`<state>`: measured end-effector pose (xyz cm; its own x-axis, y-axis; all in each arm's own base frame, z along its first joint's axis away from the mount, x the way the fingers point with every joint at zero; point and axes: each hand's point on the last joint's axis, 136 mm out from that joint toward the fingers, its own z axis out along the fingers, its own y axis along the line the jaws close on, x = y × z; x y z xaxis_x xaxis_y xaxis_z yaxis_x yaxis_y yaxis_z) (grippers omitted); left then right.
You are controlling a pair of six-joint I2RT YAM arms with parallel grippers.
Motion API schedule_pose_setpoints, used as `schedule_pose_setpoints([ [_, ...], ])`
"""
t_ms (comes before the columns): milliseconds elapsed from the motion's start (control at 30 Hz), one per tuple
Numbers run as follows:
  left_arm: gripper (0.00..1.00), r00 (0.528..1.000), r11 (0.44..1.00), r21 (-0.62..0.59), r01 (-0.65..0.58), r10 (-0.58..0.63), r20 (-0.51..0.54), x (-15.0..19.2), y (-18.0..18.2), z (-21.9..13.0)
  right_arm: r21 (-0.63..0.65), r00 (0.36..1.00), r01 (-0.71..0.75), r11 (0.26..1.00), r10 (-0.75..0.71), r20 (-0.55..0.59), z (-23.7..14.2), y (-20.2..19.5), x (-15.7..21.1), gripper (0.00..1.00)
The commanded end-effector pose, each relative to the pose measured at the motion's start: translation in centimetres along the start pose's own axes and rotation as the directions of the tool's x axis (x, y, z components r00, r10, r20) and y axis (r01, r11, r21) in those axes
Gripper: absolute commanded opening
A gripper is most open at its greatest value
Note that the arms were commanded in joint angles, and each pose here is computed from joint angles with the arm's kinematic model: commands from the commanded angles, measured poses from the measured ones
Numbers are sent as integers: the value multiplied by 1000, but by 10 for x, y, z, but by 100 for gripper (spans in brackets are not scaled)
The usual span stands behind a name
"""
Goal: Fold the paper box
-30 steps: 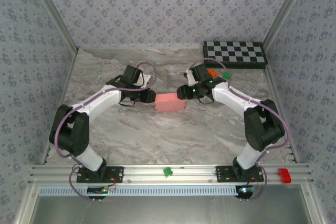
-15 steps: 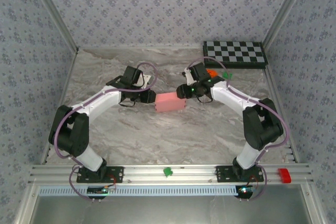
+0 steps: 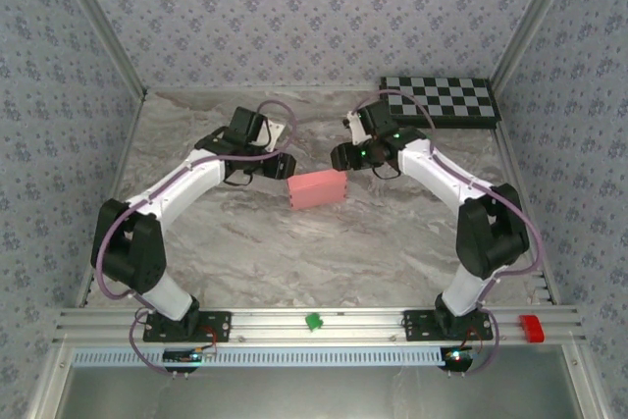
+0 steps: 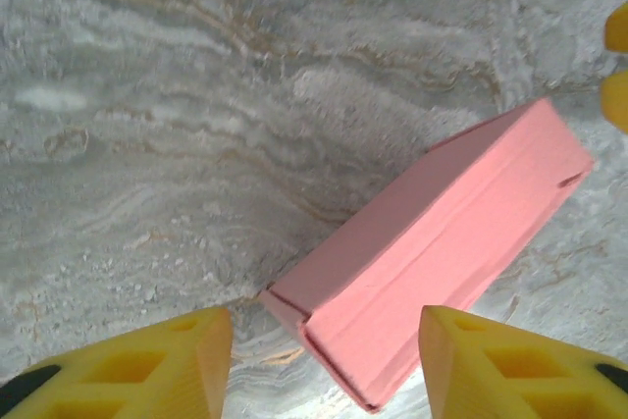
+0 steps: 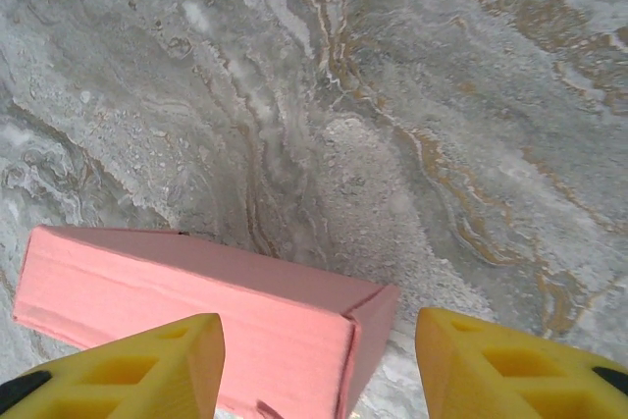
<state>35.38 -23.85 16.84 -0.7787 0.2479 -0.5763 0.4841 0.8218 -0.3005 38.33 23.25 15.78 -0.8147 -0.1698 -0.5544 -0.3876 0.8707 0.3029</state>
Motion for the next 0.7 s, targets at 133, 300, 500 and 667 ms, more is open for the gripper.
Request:
schedule_pose_setpoints([
  [133, 72, 948, 949, 32, -313, 314, -46, -7, -31, -2, 32, 997, -71, 997, 70, 24, -36, -28, 30, 56],
  [300, 82, 874, 876, 106, -470, 479, -83, -4, -50, 8, 46, 991, -135, 990, 133, 31, -47, -45, 62, 57],
  [500, 84, 754, 780, 177, -601, 626, -200, 13, -60, 30, 87, 983, -185, 979, 185, 18, -57, -61, 98, 57],
  [667, 83, 679, 720, 185, -669, 694, -240, 22, -61, 48, 103, 977, -214, 971, 212, 29, -64, -69, 112, 57],
])
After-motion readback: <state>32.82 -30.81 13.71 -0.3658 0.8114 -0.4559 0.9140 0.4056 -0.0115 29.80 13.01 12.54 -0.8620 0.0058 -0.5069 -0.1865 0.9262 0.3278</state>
